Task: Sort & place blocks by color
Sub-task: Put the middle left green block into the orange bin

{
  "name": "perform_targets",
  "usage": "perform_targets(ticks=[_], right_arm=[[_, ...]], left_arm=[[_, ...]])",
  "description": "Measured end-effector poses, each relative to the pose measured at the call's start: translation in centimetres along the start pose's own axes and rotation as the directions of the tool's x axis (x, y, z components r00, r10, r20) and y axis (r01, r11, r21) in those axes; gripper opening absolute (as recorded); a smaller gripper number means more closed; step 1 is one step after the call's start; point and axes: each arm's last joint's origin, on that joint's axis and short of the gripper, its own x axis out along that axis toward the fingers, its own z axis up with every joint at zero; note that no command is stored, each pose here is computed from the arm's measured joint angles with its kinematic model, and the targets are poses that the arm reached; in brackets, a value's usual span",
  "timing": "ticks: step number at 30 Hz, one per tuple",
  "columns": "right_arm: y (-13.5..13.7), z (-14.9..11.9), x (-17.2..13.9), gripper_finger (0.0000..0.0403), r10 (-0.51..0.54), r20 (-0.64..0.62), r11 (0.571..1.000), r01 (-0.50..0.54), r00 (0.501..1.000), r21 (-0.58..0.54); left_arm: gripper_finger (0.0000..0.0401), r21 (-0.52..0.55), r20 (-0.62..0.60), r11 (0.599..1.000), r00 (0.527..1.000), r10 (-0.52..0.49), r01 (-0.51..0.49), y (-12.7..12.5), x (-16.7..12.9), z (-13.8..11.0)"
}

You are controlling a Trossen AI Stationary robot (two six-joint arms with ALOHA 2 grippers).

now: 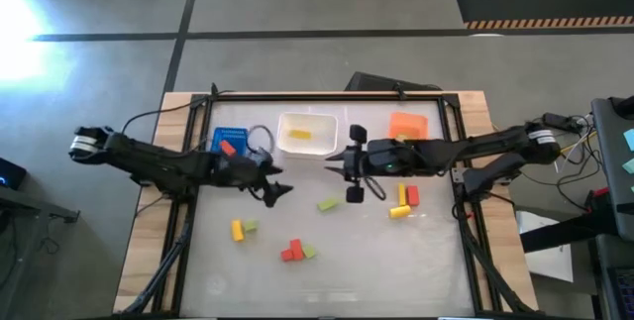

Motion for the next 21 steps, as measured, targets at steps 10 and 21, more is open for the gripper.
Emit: perform_targets(ticks=[10, 21], right_arm=[[-0.5, -1.1, -1.9, 0.0064, -0.027, 0.089, 0.999, 0.028, 0.996, -0.015], [-0.4, -1.9, -1.6, 0.0063, -0.03, 0.088, 0.999, 0.032, 0.996, -0.029]], left_arm=[[0.0335, 0.105, -0.651, 0.914, 0.667, 0.362, -0.393, -1.6, -0.9, -4.5], [0.0335, 0.253, -0.723, 0.947, 0.613, 0.32, -0.197, -4.2, 0.3, -7.7]])
